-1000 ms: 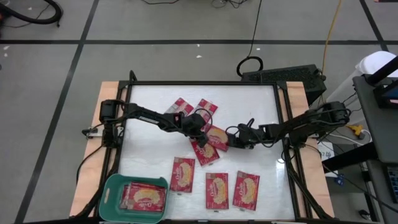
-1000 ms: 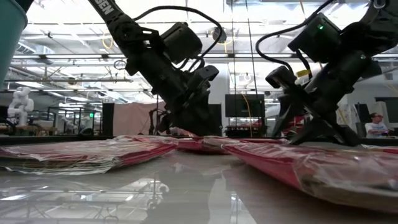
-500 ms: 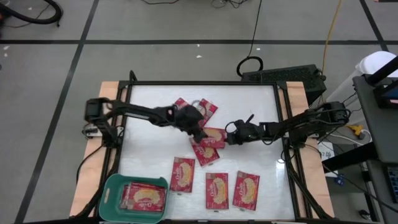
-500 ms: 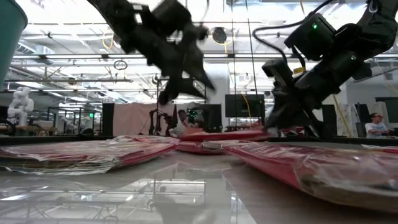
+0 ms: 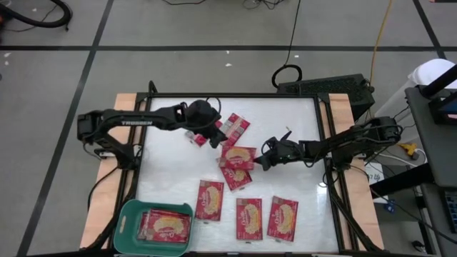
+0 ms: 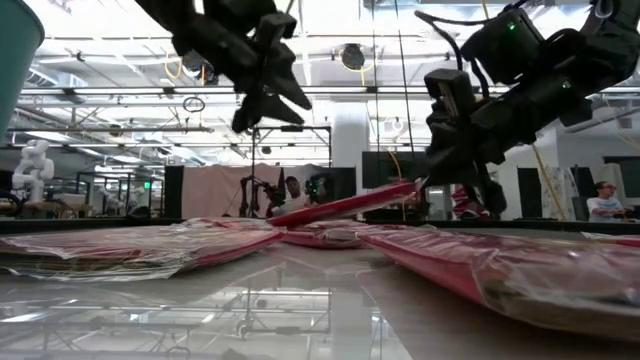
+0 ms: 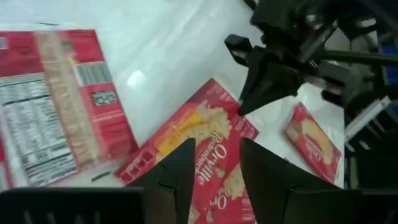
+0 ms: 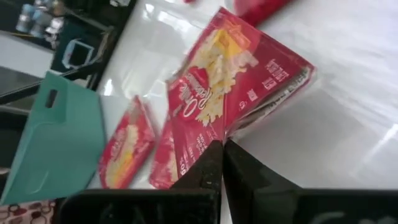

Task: Sort popcorn bags into baskets
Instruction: Put the red popcorn bag into the green bin

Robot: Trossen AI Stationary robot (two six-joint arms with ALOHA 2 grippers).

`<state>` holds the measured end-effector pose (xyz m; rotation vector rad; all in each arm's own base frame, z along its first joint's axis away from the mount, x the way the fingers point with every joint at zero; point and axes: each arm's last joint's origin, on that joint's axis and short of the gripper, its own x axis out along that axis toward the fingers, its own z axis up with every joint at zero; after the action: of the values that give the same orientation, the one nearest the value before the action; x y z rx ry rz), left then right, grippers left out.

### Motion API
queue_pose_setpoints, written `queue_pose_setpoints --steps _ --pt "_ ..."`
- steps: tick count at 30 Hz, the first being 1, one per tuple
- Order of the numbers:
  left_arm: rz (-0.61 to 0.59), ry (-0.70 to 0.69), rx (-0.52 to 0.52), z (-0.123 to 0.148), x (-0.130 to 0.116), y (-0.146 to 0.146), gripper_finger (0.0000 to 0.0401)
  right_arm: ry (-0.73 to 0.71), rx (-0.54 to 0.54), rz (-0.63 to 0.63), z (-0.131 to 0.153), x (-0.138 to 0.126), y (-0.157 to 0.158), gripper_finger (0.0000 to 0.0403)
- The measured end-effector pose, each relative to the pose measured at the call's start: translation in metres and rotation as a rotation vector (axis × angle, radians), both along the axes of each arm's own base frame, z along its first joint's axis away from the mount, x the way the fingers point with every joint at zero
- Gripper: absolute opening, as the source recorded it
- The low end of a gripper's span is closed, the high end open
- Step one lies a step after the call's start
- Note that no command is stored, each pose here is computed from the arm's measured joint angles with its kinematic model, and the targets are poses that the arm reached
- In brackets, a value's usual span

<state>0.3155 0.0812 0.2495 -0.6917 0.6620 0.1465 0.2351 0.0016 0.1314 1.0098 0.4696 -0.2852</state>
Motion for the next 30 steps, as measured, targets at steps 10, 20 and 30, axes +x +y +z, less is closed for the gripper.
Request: queue_pose_setpoints --steps 10,20,30 --pt "-0.102 -0.099 0.030 0.001 0.008 0.004 0.0238 -0.112 -0.165 0.181 0.014 0.009 0.010 0.0000" --pt "-0.274 -0.079 -0.007 -0.033 0.027 -0.001 0.0322 -0.111 -0.313 0.257 0.017 0.013 0.011 0.0000" --pt "-0.380 0.035 -0.041 -0.084 0.046 -0.022 0.0260 -0.113 -0.361 0.283 0.017 0.013 0.011 0.0000"
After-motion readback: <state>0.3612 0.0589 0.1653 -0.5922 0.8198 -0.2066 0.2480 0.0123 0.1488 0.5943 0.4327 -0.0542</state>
